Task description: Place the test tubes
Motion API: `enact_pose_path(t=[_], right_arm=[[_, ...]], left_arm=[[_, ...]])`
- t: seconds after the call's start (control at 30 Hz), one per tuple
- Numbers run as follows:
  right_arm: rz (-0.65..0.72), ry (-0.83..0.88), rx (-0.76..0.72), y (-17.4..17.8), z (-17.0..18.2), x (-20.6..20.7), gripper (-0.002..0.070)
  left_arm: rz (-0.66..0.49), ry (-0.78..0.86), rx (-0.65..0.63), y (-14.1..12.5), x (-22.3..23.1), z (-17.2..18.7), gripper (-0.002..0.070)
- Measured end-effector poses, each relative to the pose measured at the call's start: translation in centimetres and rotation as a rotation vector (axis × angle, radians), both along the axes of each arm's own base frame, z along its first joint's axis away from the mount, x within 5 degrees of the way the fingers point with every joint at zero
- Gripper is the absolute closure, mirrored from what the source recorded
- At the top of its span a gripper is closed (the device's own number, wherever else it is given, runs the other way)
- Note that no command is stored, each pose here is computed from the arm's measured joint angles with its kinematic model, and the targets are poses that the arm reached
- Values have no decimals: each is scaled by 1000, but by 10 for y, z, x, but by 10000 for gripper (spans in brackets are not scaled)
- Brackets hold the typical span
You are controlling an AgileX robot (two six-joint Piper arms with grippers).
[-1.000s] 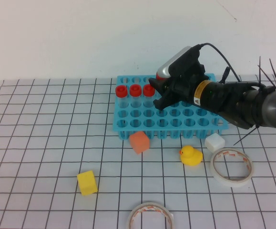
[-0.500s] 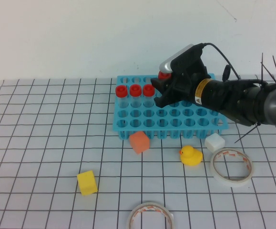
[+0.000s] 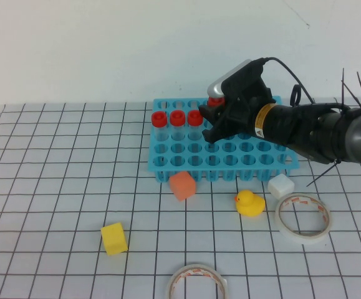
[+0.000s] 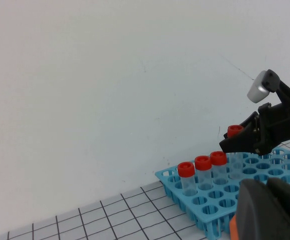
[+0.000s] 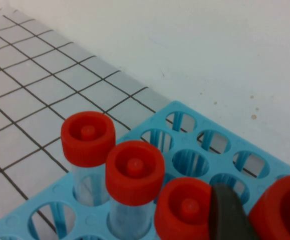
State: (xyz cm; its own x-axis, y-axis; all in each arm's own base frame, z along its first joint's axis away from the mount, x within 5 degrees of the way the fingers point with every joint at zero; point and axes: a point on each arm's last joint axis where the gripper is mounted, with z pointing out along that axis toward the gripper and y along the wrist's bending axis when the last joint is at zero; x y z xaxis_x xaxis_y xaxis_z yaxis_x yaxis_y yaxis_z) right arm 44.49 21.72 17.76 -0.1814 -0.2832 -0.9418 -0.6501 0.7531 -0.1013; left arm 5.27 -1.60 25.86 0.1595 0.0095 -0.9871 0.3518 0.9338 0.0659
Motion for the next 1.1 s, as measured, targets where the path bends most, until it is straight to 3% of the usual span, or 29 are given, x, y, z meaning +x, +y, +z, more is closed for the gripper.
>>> enact_pose_path(t=[0.73,1.1], right_arm=[[-12,23,33,0,0,0,410],[-16,31,40,0,0,0,296]], left_arm=[[0,1,-3,0,0,0,676],[0,1,-3,0,0,0,676]])
